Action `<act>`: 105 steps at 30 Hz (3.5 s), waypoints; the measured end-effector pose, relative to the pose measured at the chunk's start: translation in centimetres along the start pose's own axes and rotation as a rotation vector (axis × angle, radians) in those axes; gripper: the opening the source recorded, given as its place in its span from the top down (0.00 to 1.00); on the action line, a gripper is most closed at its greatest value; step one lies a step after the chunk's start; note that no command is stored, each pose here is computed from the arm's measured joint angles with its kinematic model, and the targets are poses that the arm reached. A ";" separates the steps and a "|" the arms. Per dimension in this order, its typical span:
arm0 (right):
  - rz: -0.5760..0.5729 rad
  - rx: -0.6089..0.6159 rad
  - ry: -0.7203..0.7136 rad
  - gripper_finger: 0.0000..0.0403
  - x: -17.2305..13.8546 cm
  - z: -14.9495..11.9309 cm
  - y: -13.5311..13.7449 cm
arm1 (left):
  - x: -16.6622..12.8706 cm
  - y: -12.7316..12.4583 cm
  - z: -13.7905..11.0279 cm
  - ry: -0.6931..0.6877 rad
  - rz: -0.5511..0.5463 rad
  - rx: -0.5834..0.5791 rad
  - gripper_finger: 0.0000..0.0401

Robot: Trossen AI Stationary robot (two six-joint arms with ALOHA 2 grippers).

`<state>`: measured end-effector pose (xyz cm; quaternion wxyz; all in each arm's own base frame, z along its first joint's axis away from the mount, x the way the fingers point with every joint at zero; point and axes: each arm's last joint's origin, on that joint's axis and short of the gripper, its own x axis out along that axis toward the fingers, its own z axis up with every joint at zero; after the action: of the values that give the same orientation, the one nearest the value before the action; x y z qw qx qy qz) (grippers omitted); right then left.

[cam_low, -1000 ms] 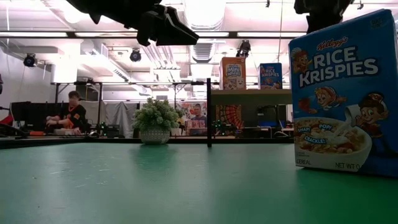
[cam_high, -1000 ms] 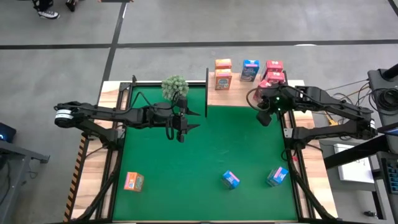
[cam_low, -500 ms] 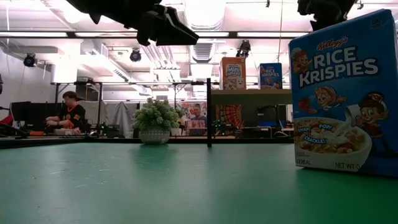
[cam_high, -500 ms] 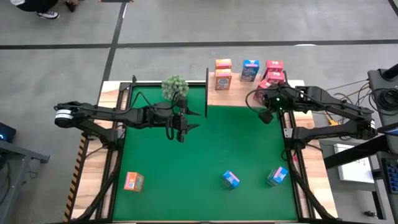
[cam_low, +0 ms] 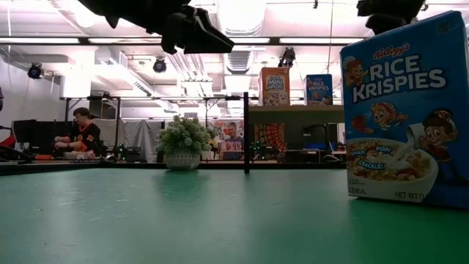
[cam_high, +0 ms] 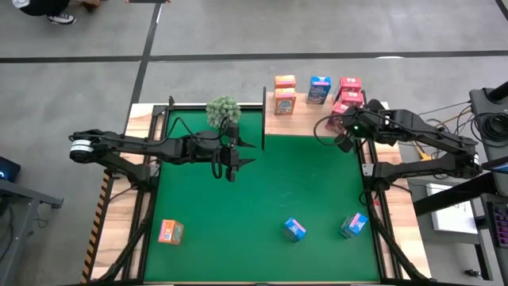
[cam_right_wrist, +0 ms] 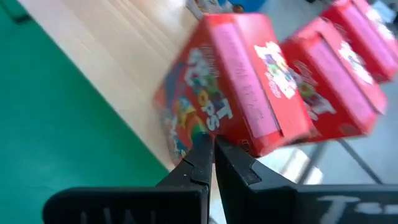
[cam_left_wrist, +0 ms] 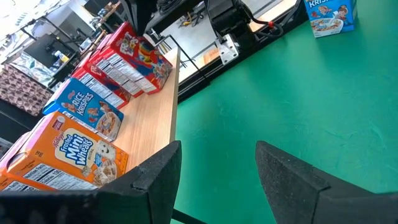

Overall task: Stack cereal on shelf
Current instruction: Put the red cereal box on the shelf

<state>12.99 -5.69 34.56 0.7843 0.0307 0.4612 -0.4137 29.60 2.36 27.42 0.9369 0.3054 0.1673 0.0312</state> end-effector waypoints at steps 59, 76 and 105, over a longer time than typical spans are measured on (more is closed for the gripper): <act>0.192 0.414 -0.046 0.98 0.0 8.1 2.2 | 0.0 0.0 0.1 -0.006 0.004 -0.009 0.53; 0.109 0.388 0.121 0.98 0.2 9.1 2.4 | 0.0 0.0 0.1 -0.007 0.004 -0.009 0.53; -0.048 0.425 0.139 0.98 1.7 8.7 1.7 | 0.0 0.1 0.1 -0.008 0.005 -0.009 0.53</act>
<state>20.65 -9.33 37.73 0.7165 0.2127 0.4170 -0.5172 29.62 2.36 27.51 0.9388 0.3018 0.1627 0.0331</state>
